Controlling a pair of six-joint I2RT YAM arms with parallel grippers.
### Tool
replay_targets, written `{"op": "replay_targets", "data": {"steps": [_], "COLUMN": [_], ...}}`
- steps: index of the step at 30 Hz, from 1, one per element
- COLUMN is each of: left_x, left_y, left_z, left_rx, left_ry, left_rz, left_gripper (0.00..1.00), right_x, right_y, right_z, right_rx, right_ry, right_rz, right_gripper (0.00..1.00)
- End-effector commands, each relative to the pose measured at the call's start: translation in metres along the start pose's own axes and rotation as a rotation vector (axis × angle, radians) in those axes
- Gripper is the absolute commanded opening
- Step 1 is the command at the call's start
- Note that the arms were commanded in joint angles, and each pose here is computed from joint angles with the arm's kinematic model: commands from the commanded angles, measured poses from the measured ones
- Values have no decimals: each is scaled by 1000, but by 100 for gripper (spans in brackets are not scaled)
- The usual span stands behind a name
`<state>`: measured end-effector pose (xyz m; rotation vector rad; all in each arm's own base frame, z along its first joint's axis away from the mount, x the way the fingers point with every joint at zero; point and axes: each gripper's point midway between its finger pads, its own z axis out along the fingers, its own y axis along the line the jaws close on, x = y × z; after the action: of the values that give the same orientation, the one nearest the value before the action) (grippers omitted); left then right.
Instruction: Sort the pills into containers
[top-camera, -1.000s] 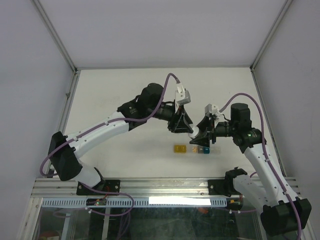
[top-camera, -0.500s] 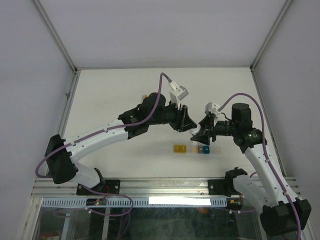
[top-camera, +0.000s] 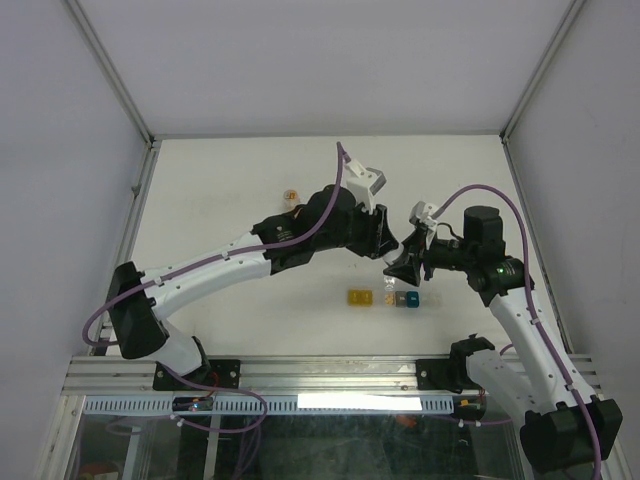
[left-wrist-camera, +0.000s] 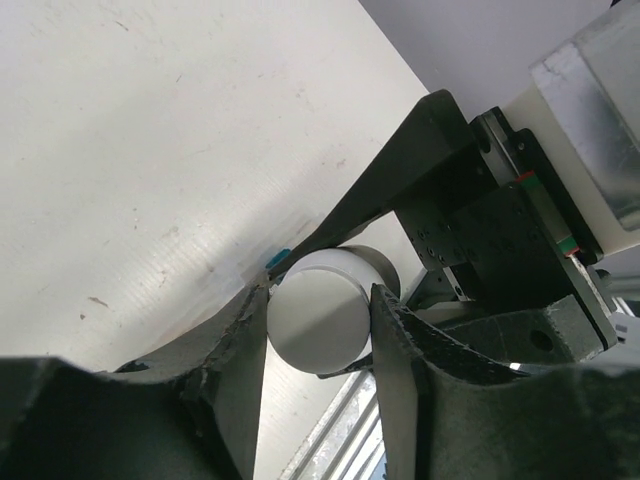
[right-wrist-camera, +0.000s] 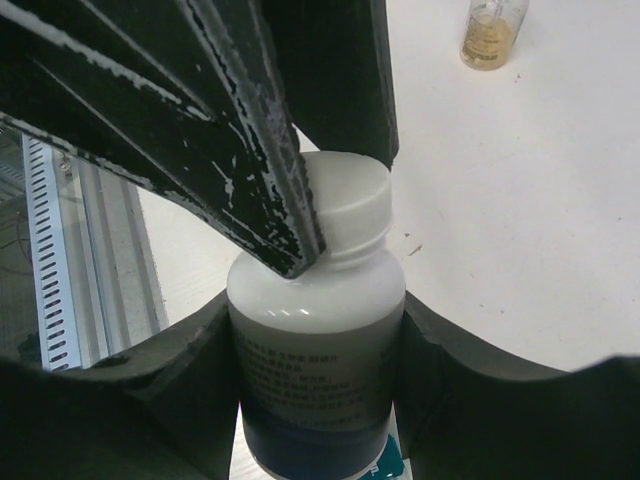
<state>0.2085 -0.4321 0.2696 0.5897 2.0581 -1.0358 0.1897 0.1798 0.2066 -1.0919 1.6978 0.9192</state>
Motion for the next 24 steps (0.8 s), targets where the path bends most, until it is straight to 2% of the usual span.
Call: {"op": "replay_targets", "data": {"steps": [1, 4, 9, 13, 18, 21, 24], "left_x": [0, -15, -25, -25, -31, -33, -35], "left_y": [-23, -26, -30, -41, -44, -40, -41], "left_z": [-15, -26, -47, -59, -76, -86, -96], "left_rx": [67, 112, 211, 287, 309, 312, 349], "left_ry": [-23, -84, -140, -162, -211, -269, -360], "left_rz": [-23, -40, -68, -49, 13, 102, 201], "left_gripper": [43, 51, 55, 70, 86, 98, 99], "right_x": [-51, -53, -55, -55, -54, -55, -55], "right_y": [11, 16, 29, 31, 36, 40, 43], "right_z": [-4, -5, -8, -8, -9, -10, -11], "right_rx": [-73, -103, -178, -199, -229, -255, -273], "right_ry": [-149, -160, -187, -192, -198, -207, -212], "right_rz": [-168, -165, -166, -160, -158, -159, -155], "right_gripper": [0, 0, 0, 0, 0, 0, 0]}}
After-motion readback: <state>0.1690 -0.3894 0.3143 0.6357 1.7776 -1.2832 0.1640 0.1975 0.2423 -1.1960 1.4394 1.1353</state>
